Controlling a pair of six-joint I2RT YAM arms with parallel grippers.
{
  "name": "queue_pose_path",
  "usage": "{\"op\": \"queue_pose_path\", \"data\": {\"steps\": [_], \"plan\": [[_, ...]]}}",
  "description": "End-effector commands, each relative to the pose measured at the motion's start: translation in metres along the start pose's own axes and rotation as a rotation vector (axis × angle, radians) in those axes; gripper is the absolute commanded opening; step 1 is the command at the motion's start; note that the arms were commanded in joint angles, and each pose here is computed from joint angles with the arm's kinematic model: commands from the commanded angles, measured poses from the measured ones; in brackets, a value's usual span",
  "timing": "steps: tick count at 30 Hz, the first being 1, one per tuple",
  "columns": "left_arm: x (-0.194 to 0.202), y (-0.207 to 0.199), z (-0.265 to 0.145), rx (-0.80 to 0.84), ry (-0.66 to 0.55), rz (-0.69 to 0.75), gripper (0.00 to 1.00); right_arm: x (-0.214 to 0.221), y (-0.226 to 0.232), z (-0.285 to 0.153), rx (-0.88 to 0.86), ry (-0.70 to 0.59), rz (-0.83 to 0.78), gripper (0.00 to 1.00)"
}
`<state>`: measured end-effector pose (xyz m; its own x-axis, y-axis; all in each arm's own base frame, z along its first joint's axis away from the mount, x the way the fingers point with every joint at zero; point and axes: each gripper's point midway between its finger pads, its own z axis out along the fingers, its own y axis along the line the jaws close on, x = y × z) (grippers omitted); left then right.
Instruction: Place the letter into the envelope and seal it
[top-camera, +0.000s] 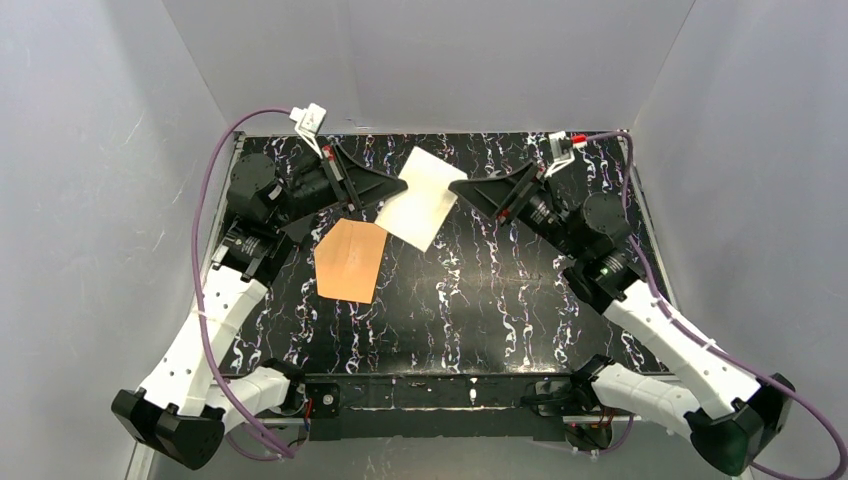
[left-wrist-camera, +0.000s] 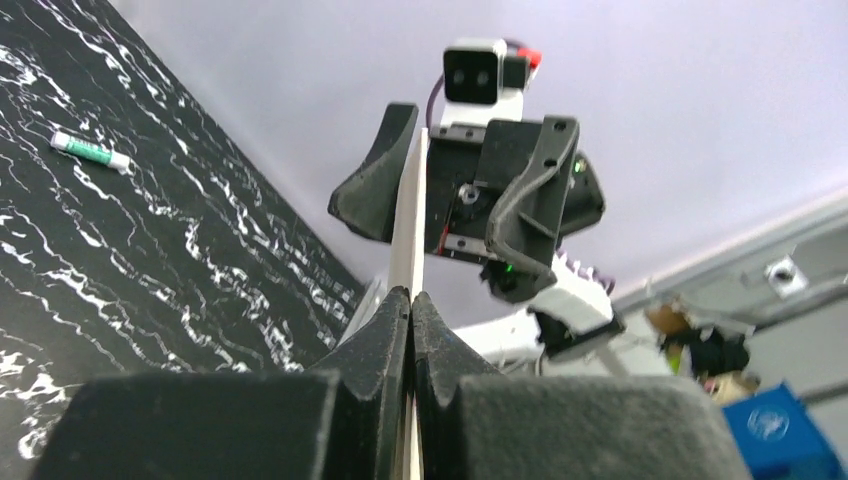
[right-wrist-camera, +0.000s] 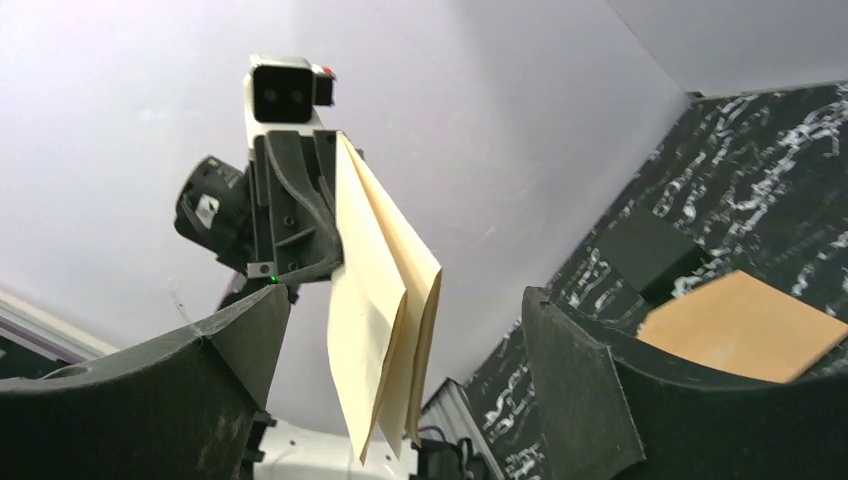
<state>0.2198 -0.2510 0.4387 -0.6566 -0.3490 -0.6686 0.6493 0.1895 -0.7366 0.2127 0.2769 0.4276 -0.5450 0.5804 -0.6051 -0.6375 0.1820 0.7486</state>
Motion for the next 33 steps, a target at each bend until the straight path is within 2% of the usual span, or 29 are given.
{"op": "queue_pose_path", "data": {"steps": [1, 6, 10, 13, 14, 17, 23, 26, 27, 29, 30, 32, 33], "plan": [[-0.046, -0.013, 0.0, -0.041, -0.224, -0.113, 0.0, -0.037, 0.06, 0.016, -0.207, -0.099, 0.065, 0.94], [-0.071, -0.027, 0.006, 0.009, -0.297, -0.181, 0.0, -0.042, 0.048, 0.031, -0.167, -0.129, 0.168, 0.91], [-0.083, -0.036, 0.014, 0.048, -0.295, -0.192, 0.0, -0.047, 0.055, 0.037, -0.2, -0.13, 0.196, 0.87], [-0.088, -0.033, 0.018, 0.049, -0.305, -0.192, 0.0, -0.046, 0.06, 0.042, -0.221, -0.108, 0.21, 0.72], [-0.088, -0.032, 0.019, 0.05, -0.302, -0.193, 0.0, -0.047, 0.061, 0.043, -0.227, -0.106, 0.216, 0.63], [-0.086, -0.028, 0.021, 0.046, -0.296, -0.196, 0.0, -0.048, 0.065, 0.044, -0.246, -0.108, 0.225, 0.45], [-0.083, -0.02, 0.016, 0.017, -0.323, -0.174, 0.0, -0.05, 0.068, 0.042, -0.237, -0.106, 0.201, 0.31], [-0.08, -0.016, 0.015, 0.004, -0.325, -0.144, 0.0, -0.045, 0.057, 0.049, -0.138, -0.053, 0.144, 0.09], [-0.078, -0.013, 0.015, -0.001, -0.324, -0.138, 0.0, -0.042, 0.051, 0.051, -0.106, -0.039, 0.134, 0.06], [-0.075, -0.009, 0.014, -0.01, -0.321, -0.13, 0.0, -0.041, 0.046, 0.051, -0.091, -0.044, 0.131, 0.06], [-0.074, -0.007, 0.015, -0.016, -0.316, -0.123, 0.0, -0.041, 0.045, 0.051, -0.09, -0.046, 0.132, 0.1], [-0.07, -0.001, 0.017, -0.029, -0.3, -0.121, 0.0, -0.037, 0.041, 0.053, -0.082, -0.032, 0.136, 0.33], [-0.069, 0.001, 0.017, -0.033, -0.291, -0.113, 0.0, -0.035, 0.04, 0.055, -0.085, -0.022, 0.139, 0.39]]}}
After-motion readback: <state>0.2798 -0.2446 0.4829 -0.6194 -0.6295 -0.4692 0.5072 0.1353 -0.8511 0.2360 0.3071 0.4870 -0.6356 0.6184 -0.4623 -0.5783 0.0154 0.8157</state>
